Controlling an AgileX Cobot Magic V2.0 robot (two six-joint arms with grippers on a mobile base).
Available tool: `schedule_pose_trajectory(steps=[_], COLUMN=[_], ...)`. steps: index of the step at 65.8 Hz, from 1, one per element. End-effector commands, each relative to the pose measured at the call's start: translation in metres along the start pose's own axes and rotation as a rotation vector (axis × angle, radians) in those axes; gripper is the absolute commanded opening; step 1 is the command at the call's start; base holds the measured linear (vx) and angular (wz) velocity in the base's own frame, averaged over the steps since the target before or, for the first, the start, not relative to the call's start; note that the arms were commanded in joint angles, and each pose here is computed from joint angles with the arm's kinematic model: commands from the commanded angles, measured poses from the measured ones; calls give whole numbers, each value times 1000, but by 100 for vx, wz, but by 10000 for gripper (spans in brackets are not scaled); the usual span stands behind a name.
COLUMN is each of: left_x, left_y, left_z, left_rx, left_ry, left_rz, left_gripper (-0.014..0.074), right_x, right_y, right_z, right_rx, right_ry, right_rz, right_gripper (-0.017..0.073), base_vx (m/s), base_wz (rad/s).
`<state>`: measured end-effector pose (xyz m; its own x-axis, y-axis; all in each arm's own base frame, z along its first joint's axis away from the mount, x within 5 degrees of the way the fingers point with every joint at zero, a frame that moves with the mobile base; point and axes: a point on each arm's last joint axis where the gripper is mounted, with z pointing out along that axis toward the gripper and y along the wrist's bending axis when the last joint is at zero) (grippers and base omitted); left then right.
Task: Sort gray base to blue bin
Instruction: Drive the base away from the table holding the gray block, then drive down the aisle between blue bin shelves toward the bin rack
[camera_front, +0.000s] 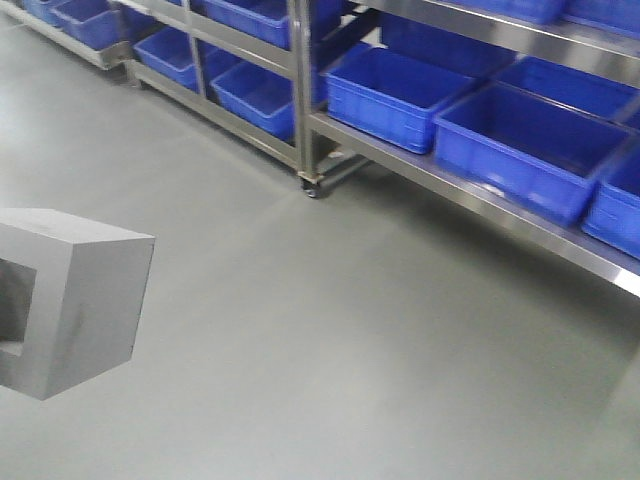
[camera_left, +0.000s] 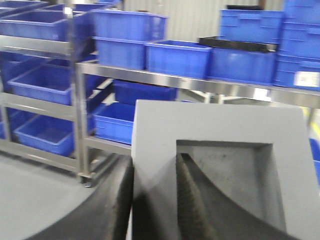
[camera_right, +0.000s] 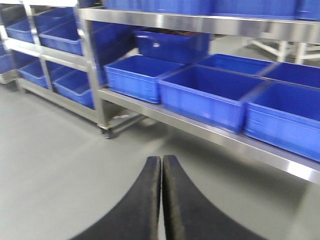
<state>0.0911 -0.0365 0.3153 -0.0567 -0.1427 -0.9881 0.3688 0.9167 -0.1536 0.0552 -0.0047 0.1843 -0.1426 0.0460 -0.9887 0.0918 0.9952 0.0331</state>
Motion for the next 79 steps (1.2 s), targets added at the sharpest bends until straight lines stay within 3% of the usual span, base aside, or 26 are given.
schedule_pose_trajectory(steps=[1,79], left_x=[-19,-19], left_y=[-2,-2], left_z=[-2,-2], left_rx=[8,8], left_ry=[-134,-134], left_rz=[-17,-17], left_gripper=[-6,-6], right_x=[-6,-6], right_y=[0,0], right_z=[0,0], right_rx=[-1,-1], right_ry=[-75,-75], right_rz=[-10,-10], right_gripper=[-5,-5], base_vx=[30,34], base_wz=[47,31])
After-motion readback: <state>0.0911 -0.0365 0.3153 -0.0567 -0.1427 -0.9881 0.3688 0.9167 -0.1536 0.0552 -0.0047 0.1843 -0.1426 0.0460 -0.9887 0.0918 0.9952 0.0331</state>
